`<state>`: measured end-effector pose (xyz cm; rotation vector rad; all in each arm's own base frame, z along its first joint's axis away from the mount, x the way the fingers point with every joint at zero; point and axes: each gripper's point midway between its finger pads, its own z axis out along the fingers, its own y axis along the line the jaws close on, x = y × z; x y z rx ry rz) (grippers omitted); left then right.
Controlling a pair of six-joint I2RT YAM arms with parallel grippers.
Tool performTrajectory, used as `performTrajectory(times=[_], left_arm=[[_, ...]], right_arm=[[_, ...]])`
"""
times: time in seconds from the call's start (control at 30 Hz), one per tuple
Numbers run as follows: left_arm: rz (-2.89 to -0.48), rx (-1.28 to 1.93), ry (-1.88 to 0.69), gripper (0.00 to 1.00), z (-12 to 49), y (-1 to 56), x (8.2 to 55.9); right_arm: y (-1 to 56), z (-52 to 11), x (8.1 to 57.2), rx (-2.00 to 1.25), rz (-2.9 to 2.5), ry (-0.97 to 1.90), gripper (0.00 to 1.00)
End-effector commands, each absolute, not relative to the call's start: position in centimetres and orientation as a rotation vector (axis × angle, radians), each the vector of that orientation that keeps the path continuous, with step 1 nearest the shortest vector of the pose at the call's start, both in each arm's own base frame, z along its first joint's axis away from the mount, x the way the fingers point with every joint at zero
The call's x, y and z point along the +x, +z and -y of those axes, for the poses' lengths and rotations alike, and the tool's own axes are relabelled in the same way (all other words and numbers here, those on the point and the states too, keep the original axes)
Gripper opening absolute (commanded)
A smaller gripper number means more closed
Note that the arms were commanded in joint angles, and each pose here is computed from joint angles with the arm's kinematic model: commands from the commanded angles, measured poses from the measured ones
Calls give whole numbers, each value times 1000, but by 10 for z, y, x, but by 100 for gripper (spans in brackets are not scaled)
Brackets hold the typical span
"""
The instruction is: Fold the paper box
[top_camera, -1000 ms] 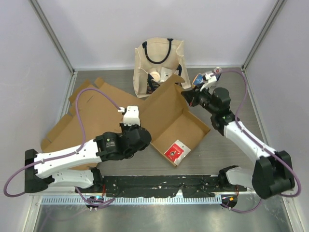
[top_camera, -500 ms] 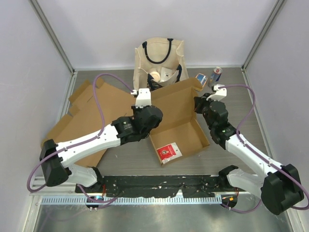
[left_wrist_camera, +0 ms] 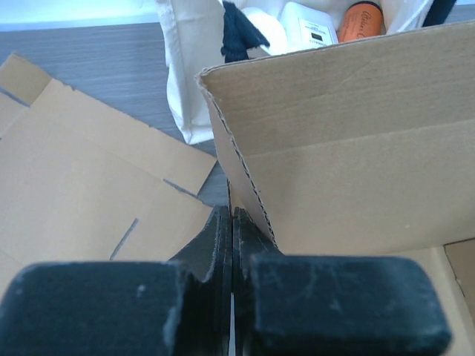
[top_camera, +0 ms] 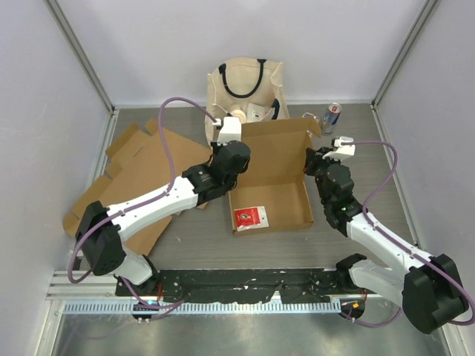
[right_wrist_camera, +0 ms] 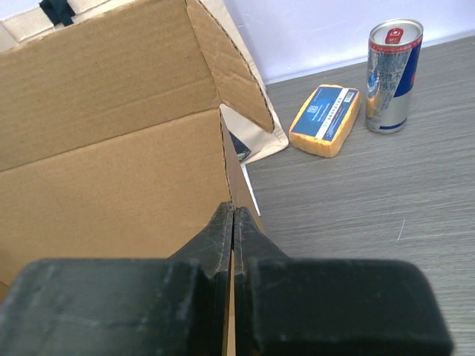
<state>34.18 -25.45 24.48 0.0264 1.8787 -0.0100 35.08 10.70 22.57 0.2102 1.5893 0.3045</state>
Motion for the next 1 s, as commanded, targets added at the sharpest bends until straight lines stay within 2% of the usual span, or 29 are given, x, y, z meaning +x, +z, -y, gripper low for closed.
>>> performTrajectory(times=[0.0, 0.17, 0.4, 0.5, 0.53, 0.63, 0.77, 0.83, 0.97], left_arm=[[-1794, 15, -100, 0, 275, 277, 369], [-1798, 37, -105, 0, 276, 263, 373], [-1808, 87, -242, 0, 273, 246, 346], [-1761, 137, -361, 0, 277, 251, 332], [-1746, 157, -380, 0, 277, 247, 328], [-1735, 196, -409, 0, 278, 249, 321], [-1753, 228, -435, 0, 281, 242, 316], [-1754, 227, -447, 0, 281, 238, 313], [-1755, 215, -446, 0, 278, 239, 312]], right_arm=[[258, -108, 360, 204, -1465, 309, 1], [253, -113, 360, 159, -1493, 300, 4], [214, -110, 319, 166, -1666, 319, 11], [208, -112, 298, 157, -1769, 366, 23], [204, -112, 291, 156, -1810, 370, 40], [204, -108, 268, 173, -1963, 368, 67], [226, -108, 236, 93, -2102, 382, 67], [258, -106, 221, 53, -2063, 425, 70], [301, -78, 228, 115, -2030, 257, 77]])
